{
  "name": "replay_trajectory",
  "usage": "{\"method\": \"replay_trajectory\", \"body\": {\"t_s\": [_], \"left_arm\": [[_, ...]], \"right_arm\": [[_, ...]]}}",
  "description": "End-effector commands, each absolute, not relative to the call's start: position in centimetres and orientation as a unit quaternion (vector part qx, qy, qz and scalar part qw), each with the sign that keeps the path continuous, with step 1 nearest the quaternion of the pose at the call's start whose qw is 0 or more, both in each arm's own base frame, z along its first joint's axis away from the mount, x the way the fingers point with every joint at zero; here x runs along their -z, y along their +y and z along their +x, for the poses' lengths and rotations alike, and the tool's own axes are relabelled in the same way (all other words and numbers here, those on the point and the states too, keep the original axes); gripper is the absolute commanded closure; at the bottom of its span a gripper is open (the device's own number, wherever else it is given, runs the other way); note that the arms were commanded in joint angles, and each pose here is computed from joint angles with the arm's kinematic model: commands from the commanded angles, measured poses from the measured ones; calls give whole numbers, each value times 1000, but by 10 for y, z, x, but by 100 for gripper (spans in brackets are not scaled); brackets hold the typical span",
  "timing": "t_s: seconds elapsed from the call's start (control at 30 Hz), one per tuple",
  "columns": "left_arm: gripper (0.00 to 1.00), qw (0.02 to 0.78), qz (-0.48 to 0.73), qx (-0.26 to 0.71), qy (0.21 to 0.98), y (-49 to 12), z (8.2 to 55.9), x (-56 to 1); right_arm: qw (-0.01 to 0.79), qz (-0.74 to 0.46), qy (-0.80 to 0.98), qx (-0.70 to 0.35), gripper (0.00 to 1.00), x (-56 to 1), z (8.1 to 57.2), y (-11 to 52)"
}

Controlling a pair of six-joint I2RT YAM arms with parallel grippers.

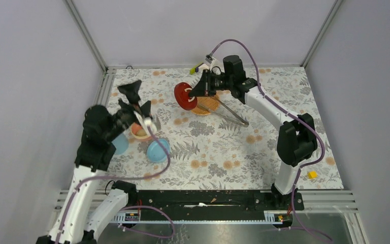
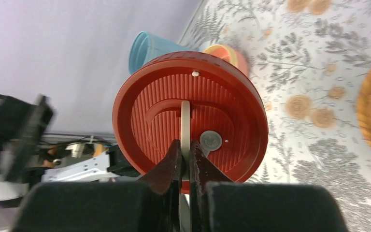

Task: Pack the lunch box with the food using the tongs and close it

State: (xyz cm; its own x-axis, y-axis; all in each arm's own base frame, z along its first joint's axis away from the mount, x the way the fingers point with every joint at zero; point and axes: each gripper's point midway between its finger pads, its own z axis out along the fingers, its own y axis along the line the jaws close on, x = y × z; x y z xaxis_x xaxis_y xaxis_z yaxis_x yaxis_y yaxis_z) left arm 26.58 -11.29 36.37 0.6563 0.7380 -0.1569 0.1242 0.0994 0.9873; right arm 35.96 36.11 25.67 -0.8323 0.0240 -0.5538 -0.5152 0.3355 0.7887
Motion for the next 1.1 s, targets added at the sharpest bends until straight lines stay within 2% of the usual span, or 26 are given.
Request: {"method": "replay_trajectory", "body": {"t_s": [0.0, 0.17, 0.33, 0.5, 0.67, 0.8, 1.07], "left_arm": [[1, 670, 428, -72, 603, -92, 296, -402], [1, 602, 253, -8, 757, -81, 346, -406], [1, 493, 140, 101, 853, -96, 362, -381], [1, 455, 17, 218, 863, -69, 381, -368], [1, 439, -86, 236, 862, -6, 395, -347], [1, 448, -142, 205, 859, 30, 396, -345], [1, 470, -192, 188, 841, 48, 391, -343]], "right_arm": [[309, -199, 786, -496, 100, -274, 380, 341], [323, -210, 794, -471, 100, -273, 402, 336], [327, -234, 798, -449, 100, -266, 418, 339], [322, -269, 805, -420, 100, -259, 428, 349], [330, -318, 804, -379, 100, -253, 428, 377], [343, -377, 791, -338, 100, -243, 417, 412], [385, -476, 748, -256, 100, -222, 383, 480]]}}
